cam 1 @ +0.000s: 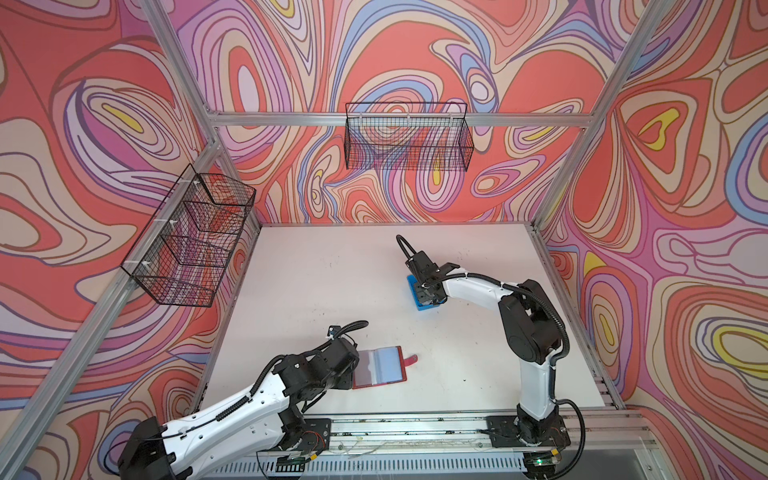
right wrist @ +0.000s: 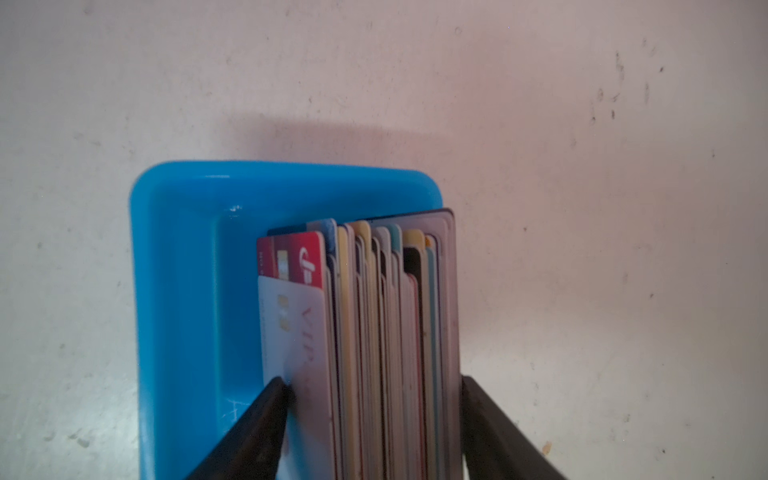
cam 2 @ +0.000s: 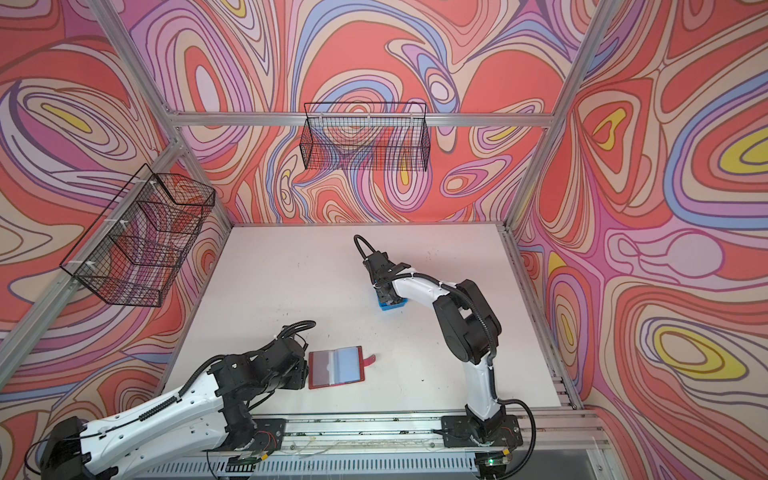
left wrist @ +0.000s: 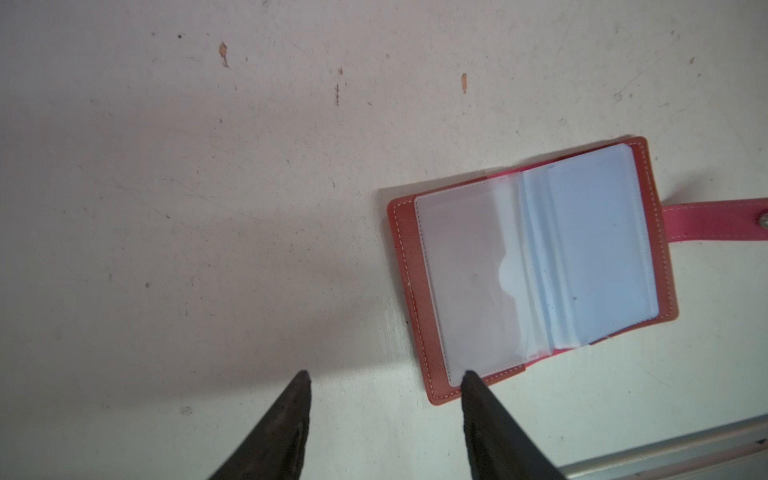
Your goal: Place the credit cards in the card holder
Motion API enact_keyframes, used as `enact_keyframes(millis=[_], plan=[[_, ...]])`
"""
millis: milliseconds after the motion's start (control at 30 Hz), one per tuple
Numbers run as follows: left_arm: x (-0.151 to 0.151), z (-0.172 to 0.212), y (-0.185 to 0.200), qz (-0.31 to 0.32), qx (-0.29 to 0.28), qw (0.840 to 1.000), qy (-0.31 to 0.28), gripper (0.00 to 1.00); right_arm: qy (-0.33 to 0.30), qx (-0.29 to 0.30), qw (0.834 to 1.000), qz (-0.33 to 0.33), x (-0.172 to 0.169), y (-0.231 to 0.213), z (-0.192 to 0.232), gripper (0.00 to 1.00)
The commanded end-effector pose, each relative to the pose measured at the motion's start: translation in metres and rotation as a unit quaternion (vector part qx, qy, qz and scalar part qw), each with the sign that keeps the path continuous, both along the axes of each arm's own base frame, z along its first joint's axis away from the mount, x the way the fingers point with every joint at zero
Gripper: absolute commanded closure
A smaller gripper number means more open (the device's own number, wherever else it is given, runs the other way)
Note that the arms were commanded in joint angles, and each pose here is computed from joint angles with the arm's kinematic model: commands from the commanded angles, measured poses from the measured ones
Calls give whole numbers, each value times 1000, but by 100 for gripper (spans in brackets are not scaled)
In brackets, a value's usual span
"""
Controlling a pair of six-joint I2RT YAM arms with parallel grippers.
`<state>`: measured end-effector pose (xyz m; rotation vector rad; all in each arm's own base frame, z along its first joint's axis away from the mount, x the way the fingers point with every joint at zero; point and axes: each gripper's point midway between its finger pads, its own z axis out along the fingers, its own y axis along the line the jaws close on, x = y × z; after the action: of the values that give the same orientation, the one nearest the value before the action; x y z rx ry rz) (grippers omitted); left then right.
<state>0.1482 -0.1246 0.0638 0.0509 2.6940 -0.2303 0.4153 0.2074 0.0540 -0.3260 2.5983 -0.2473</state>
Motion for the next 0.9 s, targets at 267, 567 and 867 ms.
enact_keyframes(millis=[267,567,867], plan=[[1,2,1,-1,4,1000,-3,40,-8,-7,1000,3,0,4,8,50],[1,2,1,-1,5,1000,-4,40,7,27,999,20,-4,18,4,53],[1,1,1,-2,5,1000,-3,40,43,73,996,10,-3,14,-15,46]])
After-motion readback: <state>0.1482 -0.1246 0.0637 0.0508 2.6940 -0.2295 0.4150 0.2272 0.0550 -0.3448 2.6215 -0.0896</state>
